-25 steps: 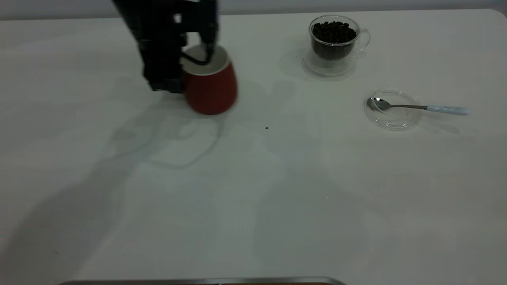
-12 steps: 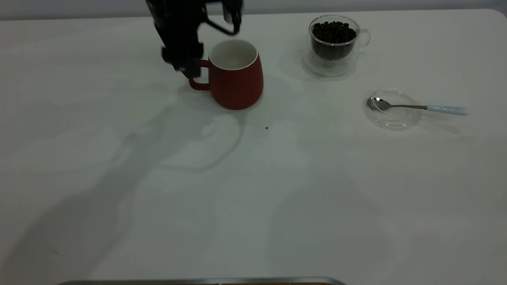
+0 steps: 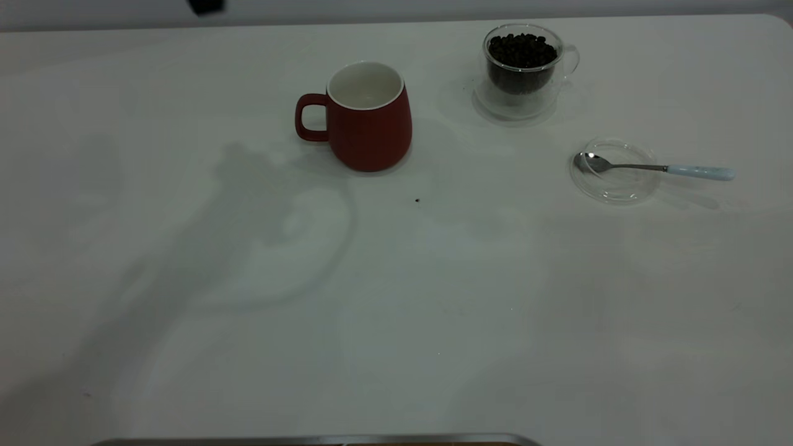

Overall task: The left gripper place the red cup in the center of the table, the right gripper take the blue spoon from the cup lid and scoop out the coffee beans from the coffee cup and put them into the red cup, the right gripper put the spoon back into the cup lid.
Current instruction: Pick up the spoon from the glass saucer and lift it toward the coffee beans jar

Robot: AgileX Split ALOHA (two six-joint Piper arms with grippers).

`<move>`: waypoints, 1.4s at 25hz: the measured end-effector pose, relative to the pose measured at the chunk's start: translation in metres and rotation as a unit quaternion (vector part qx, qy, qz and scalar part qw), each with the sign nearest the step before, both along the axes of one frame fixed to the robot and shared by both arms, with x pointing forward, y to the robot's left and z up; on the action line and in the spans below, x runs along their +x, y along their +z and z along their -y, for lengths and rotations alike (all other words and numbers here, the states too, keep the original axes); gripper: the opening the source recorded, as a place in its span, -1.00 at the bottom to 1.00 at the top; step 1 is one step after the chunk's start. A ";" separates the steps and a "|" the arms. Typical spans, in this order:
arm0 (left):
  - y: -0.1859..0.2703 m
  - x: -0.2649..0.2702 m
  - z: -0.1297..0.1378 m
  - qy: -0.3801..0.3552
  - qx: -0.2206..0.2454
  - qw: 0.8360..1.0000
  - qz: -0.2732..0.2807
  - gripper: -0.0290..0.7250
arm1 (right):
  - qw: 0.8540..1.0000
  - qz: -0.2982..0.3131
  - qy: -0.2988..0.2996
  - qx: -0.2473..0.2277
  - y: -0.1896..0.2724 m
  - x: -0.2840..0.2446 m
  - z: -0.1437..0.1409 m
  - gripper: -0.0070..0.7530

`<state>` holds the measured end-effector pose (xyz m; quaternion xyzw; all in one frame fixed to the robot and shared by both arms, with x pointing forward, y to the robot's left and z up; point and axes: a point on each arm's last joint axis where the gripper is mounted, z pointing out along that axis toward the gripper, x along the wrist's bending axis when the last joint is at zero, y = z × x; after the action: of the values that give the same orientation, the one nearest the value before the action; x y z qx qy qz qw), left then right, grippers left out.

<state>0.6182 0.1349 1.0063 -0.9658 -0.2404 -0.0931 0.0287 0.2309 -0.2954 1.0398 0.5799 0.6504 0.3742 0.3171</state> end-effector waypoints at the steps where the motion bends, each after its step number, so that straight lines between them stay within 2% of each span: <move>1: 0.009 -0.005 -0.004 0.022 0.009 1.000 -0.005 0.61 | 1.000 0.000 0.000 0.000 0.000 0.000 0.000 -0.35; 2: 0.016 -0.010 -0.008 0.042 0.017 0.999 -0.010 0.61 | 1.000 0.000 0.000 0.000 0.000 0.000 0.000 -0.35; 4: 0.033 -0.014 -0.012 0.074 0.010 0.997 0.018 0.61 | 1.000 0.000 0.000 0.000 0.000 0.000 0.000 -0.35; 10: 0.076 -0.054 -0.030 0.169 -0.035 0.983 0.058 0.61 | 1.000 0.000 0.000 0.000 0.000 0.000 0.000 -0.35; 16: 0.098 -0.136 -0.067 0.219 -0.066 0.971 0.069 0.61 | 1.000 0.000 0.000 0.000 0.000 0.000 0.000 -0.35; 23: 0.111 -0.241 -0.114 0.234 -0.139 0.954 0.123 0.61 | 1.000 0.000 0.000 0.000 0.000 0.000 0.000 -0.35; 27: 0.116 -0.294 -0.138 0.247 -0.205 0.930 0.179 0.61 | 1.000 0.000 0.000 0.000 0.000 0.000 0.000 -0.35; 31: 0.115 -0.336 -0.156 0.268 -0.274 0.895 0.226 0.61 | 1.000 0.000 0.000 0.000 0.000 0.000 0.000 -0.35; 35: 0.102 -0.357 -0.166 0.293 -0.305 0.873 0.241 0.61 | 1.000 0.000 0.000 0.000 0.000 0.000 0.000 -0.35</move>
<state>0.2616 0.3006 1.1083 -0.7593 -0.5283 -0.2324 -0.3006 0.2309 -0.2954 1.0398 0.5799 0.6504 0.3742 0.3171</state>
